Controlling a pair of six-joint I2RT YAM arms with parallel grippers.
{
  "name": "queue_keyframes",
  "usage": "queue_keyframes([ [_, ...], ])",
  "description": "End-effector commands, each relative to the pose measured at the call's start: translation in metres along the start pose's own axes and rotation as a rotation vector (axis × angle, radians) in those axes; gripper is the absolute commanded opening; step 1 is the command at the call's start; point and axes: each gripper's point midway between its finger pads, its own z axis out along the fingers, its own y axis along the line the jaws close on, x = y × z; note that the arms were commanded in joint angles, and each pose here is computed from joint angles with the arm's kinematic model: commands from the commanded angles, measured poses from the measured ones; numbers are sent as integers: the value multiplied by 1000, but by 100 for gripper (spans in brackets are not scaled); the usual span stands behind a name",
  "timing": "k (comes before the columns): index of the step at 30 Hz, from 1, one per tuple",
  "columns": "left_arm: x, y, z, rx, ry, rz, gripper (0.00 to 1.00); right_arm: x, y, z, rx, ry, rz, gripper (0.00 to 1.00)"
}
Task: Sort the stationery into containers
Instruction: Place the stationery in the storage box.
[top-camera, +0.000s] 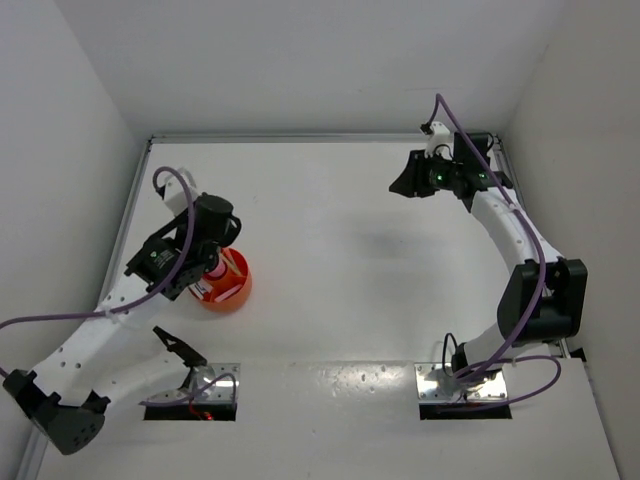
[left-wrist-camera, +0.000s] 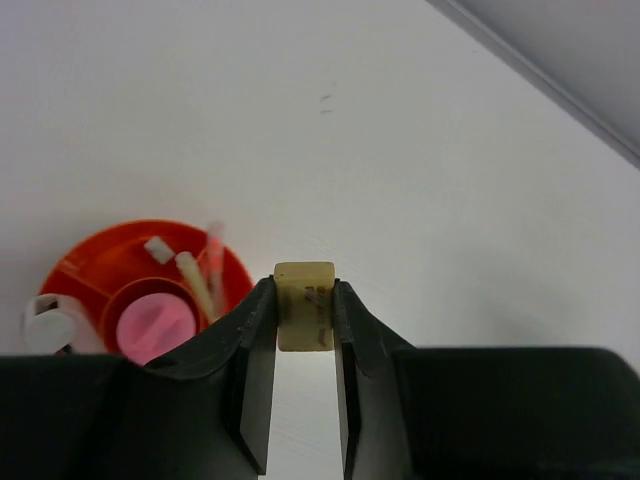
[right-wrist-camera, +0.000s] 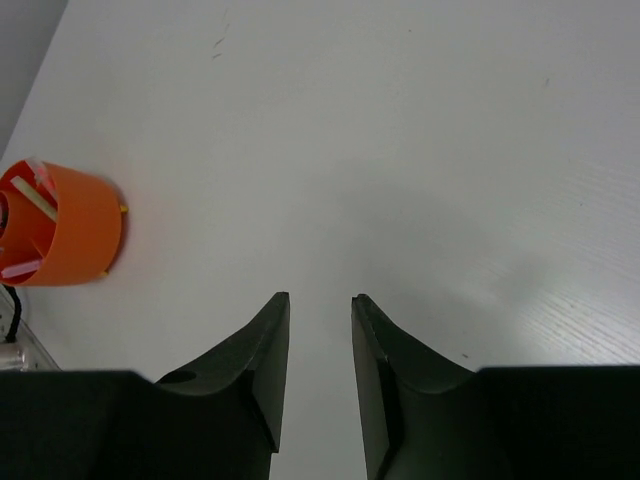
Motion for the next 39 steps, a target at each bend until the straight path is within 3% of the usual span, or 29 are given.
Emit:
queue_keyframes([
  [1,8,39,14,-141,14,-6,13,-19,5,-4,-30,-42,-29,32],
  [10,8,102,45,-340,-12,-51,13,-19,5,-4,-31,-42,-19,33],
  [14,6,114,57,-345,-6,-78,13,-19,5,-4,-31,-42,-19,33],
  [21,34,140,71,-397,62,-122,13,-19,0,-3,-24,-46,-6,34],
  [31,62,146,78,-378,140,-129,14,-19,-2,-3,-14,-46,-6,36],
  [39,65,147,77,-368,144,-133,36,-19,-1,-3,-15,-46,3,37],
])
